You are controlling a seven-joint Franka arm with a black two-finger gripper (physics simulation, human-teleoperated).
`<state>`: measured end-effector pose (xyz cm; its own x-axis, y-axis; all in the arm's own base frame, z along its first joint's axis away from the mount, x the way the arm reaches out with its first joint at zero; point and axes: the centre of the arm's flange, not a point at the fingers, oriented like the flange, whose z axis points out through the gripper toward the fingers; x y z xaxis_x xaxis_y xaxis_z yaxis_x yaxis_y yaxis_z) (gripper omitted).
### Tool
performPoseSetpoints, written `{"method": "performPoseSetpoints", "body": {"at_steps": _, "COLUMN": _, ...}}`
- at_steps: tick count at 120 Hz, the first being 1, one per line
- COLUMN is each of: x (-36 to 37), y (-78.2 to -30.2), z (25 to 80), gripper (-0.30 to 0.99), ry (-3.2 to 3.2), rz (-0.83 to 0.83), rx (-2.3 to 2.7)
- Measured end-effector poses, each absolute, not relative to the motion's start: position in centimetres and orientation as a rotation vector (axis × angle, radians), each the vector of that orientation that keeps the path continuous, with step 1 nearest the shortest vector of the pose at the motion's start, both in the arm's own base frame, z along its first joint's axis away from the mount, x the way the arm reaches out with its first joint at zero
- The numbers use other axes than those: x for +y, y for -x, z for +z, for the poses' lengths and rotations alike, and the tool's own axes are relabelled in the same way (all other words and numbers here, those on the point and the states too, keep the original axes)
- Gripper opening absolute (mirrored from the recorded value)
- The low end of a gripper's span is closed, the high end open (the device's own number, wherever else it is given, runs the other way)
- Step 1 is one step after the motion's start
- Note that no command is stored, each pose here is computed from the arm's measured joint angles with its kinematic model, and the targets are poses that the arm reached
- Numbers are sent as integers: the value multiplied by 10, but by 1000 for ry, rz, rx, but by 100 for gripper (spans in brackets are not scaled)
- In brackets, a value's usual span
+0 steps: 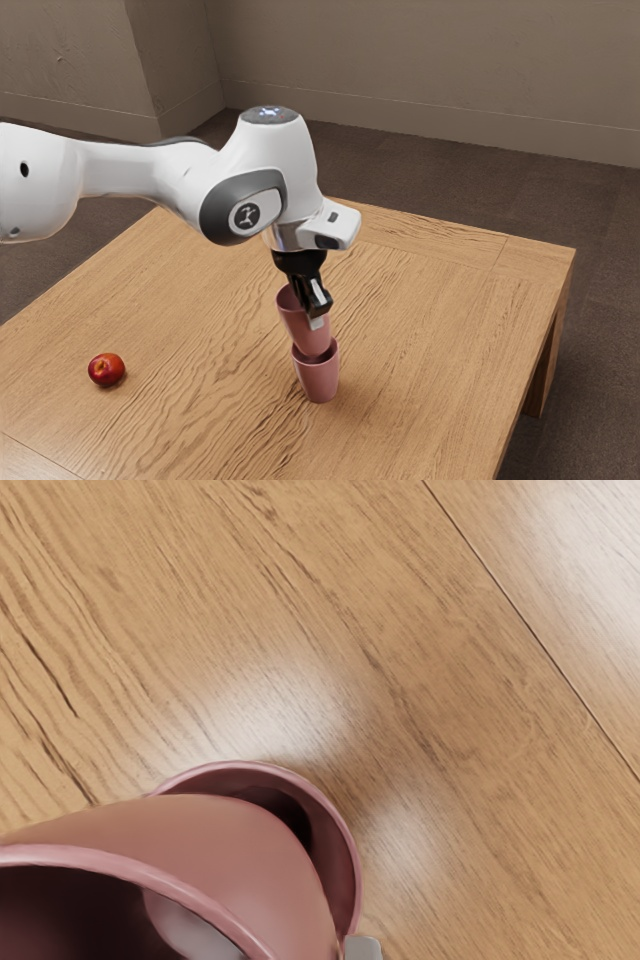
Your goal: Place the left cup onto the right cup
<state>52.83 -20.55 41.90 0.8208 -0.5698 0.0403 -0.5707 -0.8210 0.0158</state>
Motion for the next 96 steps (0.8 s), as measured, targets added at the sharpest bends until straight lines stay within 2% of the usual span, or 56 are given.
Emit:
{"method": "performPoseSetpoints", "body": {"at_steps": 41, "x": -207, "y": -533, "z": 400, "gripper": -8, "ry": -2978, "rz": 28, "rx": -918}}
{"method": "performPoseSetpoints", "body": {"at_steps": 69, "x": -206, "y": -532, "z": 402, "gripper": 38, "ry": -2971, "rz": 32, "rx": -899}}
{"method": "performPoseSetpoints", "body": {"at_steps": 81, "x": -206, "y": -531, "z": 408, "gripper": 50, "ry": -2969, "rz": 45, "rx": -897}}
{"method": "performPoseSetpoints", "body": {"at_steps": 96, "x": -204, "y": -526, "z": 426, "gripper": 58, "ry": -2965, "rz": 83, "rx": -898}}
